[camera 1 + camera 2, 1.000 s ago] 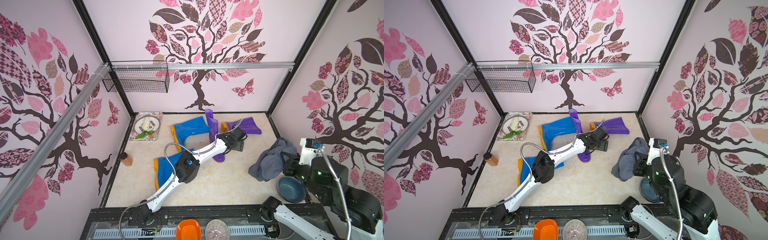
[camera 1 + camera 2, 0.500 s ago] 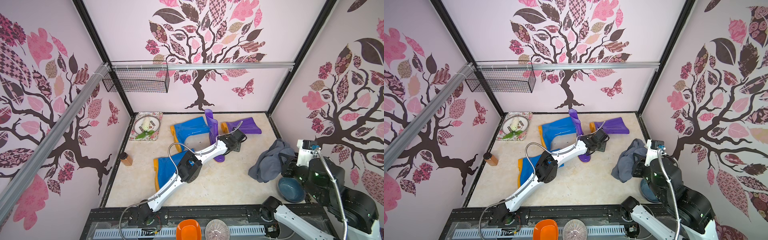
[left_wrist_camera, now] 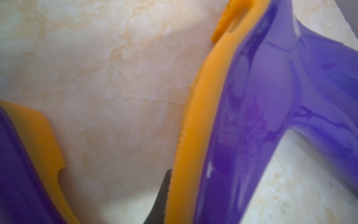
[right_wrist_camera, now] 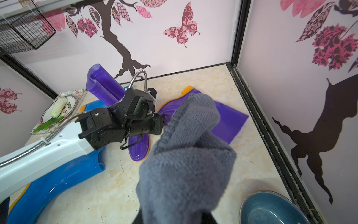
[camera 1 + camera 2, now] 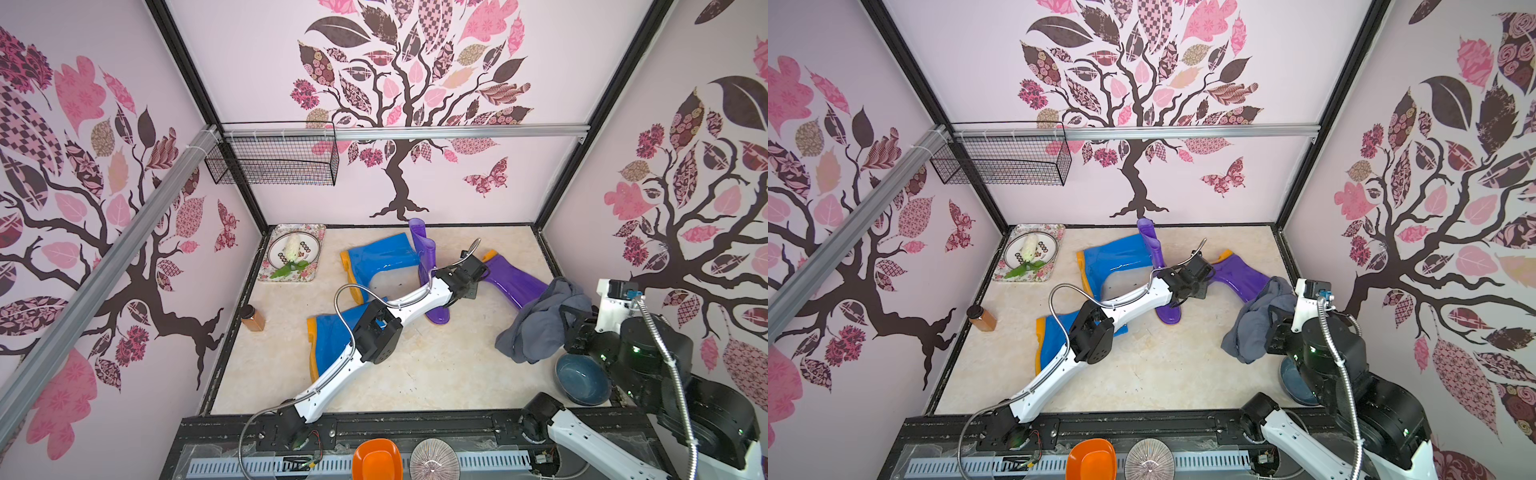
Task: Wipe the rubber boots with a cloth
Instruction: Pick up the rubber boot from the center of the board, then place the rubber boot at the center of the board.
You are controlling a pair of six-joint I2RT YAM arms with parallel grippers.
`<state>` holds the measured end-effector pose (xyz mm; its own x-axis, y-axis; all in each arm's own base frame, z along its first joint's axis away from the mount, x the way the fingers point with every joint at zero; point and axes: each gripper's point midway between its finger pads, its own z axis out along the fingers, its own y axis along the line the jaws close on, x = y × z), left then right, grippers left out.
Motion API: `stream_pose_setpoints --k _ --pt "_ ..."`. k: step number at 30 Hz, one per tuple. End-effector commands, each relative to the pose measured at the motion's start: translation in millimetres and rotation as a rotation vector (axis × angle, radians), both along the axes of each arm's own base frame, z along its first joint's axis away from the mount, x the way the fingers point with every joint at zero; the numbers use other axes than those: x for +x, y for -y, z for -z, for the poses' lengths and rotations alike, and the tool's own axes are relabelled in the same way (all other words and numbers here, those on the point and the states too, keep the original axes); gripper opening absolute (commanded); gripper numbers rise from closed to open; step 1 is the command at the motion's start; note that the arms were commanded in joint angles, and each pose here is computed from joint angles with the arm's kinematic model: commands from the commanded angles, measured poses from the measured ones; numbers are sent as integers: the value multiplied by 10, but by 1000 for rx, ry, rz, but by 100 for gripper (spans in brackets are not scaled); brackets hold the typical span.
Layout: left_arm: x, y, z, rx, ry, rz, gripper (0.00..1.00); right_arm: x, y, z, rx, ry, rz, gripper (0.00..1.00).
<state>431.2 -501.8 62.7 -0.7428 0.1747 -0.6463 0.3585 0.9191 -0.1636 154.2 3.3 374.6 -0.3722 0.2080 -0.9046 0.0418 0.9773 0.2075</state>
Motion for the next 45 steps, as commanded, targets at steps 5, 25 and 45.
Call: stream_pose_setpoints --k 5,25,45 --pt "29 36 -935 -101 182 -42 0 -19 92 -183 13 54 40 0" --pt "-555 -120 -2746 -247 553 -36 0 -215 401 -663 54 171 138 0" --pt "-1669 -1116 -1973 -133 351 -44 0 -55 -222 -806 163 114 -122 0"
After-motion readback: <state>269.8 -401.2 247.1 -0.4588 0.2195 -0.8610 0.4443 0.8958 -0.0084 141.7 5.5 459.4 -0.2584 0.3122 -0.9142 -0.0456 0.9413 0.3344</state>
